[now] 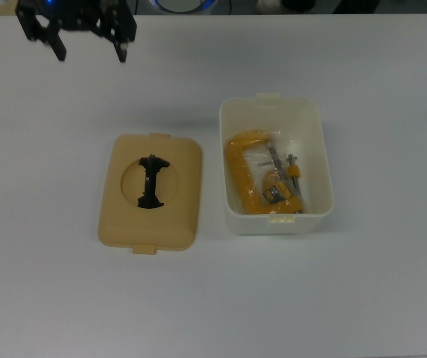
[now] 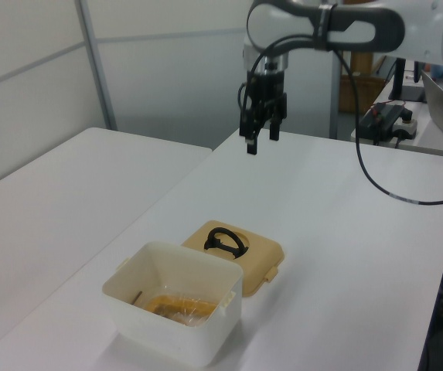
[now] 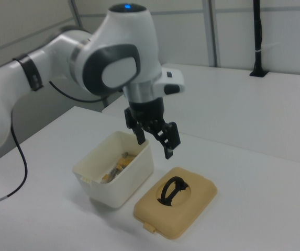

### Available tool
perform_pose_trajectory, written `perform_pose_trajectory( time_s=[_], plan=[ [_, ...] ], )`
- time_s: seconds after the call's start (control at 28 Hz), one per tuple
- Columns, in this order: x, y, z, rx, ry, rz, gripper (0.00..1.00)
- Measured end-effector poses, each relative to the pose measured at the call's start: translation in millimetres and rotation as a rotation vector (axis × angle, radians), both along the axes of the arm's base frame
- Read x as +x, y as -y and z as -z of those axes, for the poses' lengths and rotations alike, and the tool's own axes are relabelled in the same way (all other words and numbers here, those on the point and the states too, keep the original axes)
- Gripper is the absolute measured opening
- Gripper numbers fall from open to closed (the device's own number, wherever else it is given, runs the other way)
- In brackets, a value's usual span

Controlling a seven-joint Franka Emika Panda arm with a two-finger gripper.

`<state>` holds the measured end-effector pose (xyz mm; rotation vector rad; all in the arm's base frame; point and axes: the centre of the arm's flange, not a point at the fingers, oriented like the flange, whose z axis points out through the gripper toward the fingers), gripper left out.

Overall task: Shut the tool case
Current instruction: 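Move the gripper over the tan lid and lower toward its black handle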

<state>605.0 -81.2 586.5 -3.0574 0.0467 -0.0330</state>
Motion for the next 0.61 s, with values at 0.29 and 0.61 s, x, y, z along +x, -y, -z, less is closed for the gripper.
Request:
perform_pose_trajectory(
  time_s=[0.29, 0.61],
  plan=[
    [27.1, -24.4, 51.4, -0.009, 0.056, 0.033, 1.0],
    [45.3, -55.0, 96.9, -0.07, 0.065, 0.091, 1.0]
  ],
)
